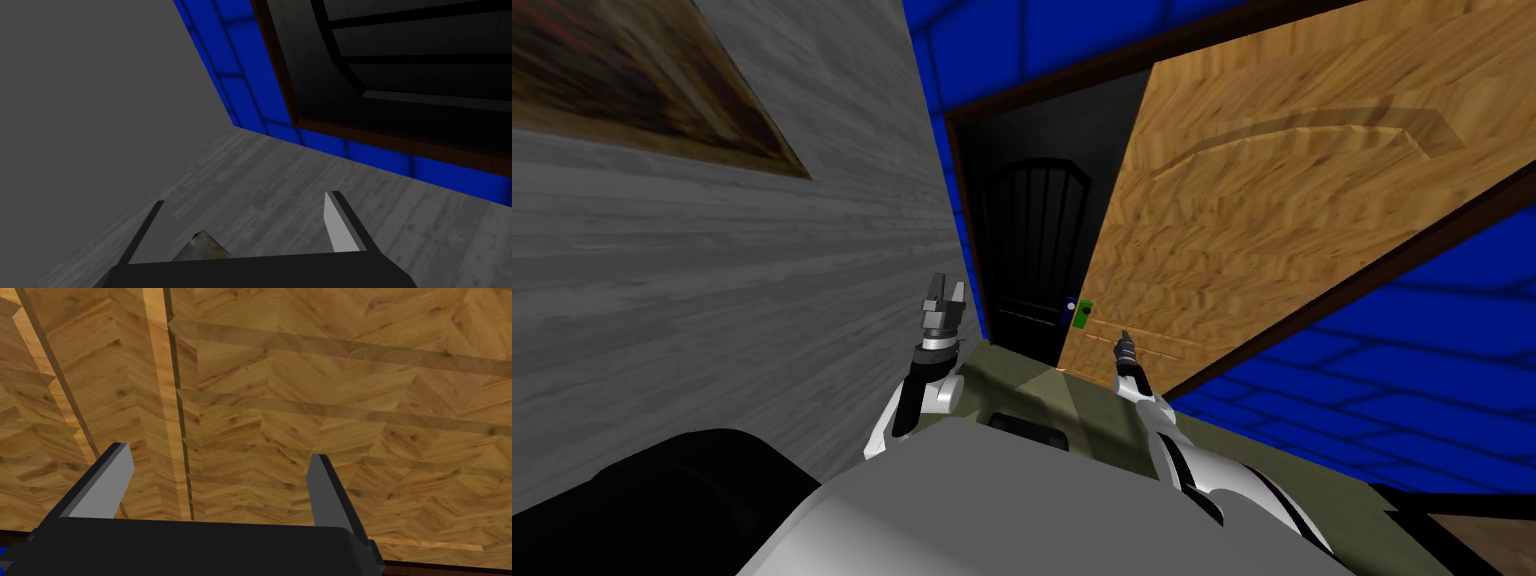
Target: Pull the door open
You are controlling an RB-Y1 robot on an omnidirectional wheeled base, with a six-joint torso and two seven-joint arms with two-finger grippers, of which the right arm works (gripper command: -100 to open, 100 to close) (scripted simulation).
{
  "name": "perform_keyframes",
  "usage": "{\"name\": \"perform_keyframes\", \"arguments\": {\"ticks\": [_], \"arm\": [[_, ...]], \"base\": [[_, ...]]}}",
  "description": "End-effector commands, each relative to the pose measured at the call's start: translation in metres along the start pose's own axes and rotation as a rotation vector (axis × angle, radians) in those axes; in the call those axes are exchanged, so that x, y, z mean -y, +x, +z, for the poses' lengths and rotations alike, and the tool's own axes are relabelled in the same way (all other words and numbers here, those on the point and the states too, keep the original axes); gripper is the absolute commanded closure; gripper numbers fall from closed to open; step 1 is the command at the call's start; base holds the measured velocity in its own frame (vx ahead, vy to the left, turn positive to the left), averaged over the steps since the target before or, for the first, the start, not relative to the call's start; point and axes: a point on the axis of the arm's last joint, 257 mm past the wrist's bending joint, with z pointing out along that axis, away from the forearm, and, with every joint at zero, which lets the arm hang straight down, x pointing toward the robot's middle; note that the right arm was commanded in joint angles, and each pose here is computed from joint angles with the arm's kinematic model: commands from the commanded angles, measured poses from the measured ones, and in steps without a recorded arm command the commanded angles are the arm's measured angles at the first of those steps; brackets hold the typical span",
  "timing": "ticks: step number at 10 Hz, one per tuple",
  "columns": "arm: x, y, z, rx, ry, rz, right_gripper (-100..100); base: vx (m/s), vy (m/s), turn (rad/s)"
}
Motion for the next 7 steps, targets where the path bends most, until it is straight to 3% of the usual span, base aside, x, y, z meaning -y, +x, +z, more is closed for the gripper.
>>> {"name": "perform_keyframes", "arguments": {"ticks": [1,5,7], "arm": [[0.005,-0.029,-0.0034,0.041,0.016,-0.014,-100],[0.003,-0.026,-0.0016,0.038,0.014,-0.012,-100],[-0.001,-0.015,0.0012,0.025,0.008,-0.007,-100]], "base": [[0.117,-0.084,-0.167],[0.067,-0.021,-0.001],[0.191,0.003,0.071]]}}
